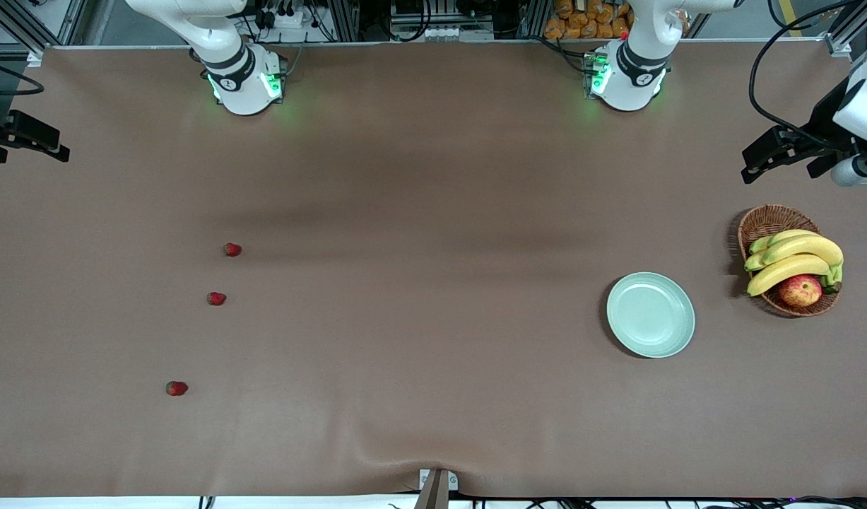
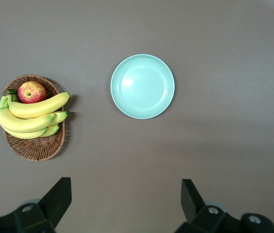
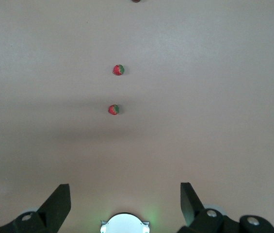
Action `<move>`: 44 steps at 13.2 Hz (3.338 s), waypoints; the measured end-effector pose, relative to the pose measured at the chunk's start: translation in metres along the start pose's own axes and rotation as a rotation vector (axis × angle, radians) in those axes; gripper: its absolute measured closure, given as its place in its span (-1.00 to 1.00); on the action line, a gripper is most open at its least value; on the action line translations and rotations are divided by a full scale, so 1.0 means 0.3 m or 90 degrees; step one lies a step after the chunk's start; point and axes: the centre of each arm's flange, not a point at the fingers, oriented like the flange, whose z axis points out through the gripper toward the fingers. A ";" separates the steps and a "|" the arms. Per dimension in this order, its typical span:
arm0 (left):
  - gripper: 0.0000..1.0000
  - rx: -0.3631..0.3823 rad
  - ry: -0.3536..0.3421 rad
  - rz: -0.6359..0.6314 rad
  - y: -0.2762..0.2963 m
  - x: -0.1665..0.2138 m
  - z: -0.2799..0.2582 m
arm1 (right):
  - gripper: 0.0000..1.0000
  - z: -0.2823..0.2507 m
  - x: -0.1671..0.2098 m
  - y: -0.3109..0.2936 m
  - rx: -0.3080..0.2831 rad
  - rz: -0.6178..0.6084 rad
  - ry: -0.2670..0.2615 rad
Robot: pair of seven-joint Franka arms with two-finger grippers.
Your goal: Collect all strawberries into plate
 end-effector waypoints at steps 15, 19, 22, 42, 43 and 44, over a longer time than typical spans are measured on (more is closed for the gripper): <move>-1.00 0.000 0.000 0.000 0.000 0.005 0.001 | -1.00 0.598 0.358 0.056 -0.020 0.009 0.040; -1.00 0.001 -0.002 0.000 0.001 0.008 0.006 | -1.00 0.865 0.484 0.064 -0.030 0.007 0.032; -1.00 0.001 -0.003 0.000 0.002 0.009 0.009 | -1.00 1.024 0.536 0.043 -0.034 -0.001 0.021; -1.00 0.003 -0.012 0.001 0.008 0.020 0.034 | -1.00 1.443 0.583 -0.148 -0.031 -0.003 -0.053; -1.00 0.003 -0.013 0.001 0.009 0.021 0.036 | -1.00 1.444 0.583 -0.148 -0.031 -0.002 -0.053; -1.00 0.003 -0.014 0.001 0.009 0.022 0.037 | -1.00 1.445 0.582 -0.148 -0.031 -0.002 -0.055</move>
